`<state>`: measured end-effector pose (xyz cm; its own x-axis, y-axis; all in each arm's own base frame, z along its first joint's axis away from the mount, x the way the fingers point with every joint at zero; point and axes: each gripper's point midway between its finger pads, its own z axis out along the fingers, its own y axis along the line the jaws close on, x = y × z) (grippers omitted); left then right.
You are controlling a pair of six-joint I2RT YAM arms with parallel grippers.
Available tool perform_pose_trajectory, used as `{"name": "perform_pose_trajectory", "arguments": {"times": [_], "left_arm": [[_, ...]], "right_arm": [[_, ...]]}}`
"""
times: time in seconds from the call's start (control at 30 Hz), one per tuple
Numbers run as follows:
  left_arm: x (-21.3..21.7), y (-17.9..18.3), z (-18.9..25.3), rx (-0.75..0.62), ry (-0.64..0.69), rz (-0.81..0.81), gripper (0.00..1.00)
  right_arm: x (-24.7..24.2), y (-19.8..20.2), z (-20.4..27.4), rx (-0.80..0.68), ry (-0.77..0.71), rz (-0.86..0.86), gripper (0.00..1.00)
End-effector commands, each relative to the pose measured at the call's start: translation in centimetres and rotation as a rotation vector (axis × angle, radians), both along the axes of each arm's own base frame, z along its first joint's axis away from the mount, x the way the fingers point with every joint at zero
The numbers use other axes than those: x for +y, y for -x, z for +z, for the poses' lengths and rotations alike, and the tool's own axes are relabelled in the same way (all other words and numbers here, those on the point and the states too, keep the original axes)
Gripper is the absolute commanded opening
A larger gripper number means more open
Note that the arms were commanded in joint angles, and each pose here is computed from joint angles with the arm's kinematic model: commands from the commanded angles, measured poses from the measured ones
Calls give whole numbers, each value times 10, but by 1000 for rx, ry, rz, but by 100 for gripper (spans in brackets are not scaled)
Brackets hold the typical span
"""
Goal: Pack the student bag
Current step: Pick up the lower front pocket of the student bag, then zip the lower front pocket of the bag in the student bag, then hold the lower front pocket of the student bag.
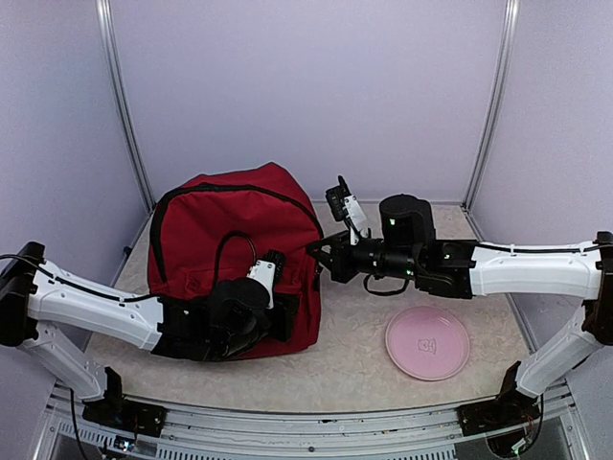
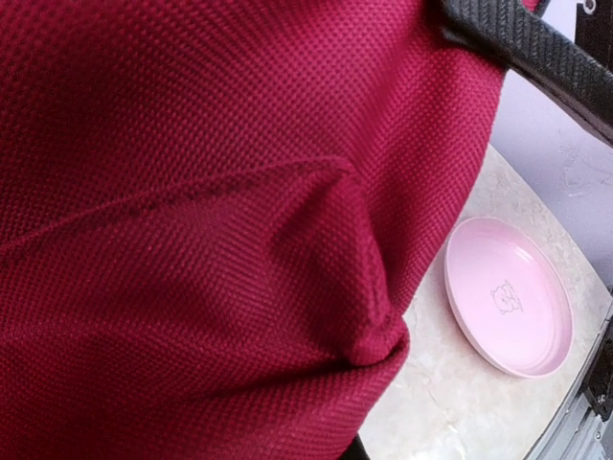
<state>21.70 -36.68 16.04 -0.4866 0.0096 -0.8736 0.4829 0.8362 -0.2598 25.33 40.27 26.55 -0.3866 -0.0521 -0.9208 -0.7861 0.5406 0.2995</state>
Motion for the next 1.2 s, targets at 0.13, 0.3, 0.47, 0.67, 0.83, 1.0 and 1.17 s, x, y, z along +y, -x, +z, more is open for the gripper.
{"name": "perform_pose_trajectory", "arguments": {"times": [0.13,0.3,0.47,0.67,0.83,1.0,1.17], "left_arm": [[30,10,14,-6,19,32,0],[60,12,19,-10,13,59,0],[86,16,24,-9,27,79,0],[103,18,21,-3,8,88,0],[84,25,22,-3,36,-5,0],[72,25,30,-23,64,-40,0],[75,24,32,-31,72,-37,0]], "right_arm": [[-23,-9,56,-159,-35,-77,0],[-53,-25,64,-207,-9,-122,0],[-84,-38,72,-232,8,-160,0],[-75,-28,68,-245,50,-46,0],[-55,-2,60,-293,121,112,34],[-66,14,88,-469,201,-15,50],[-46,73,114,-654,154,25,46]]}}
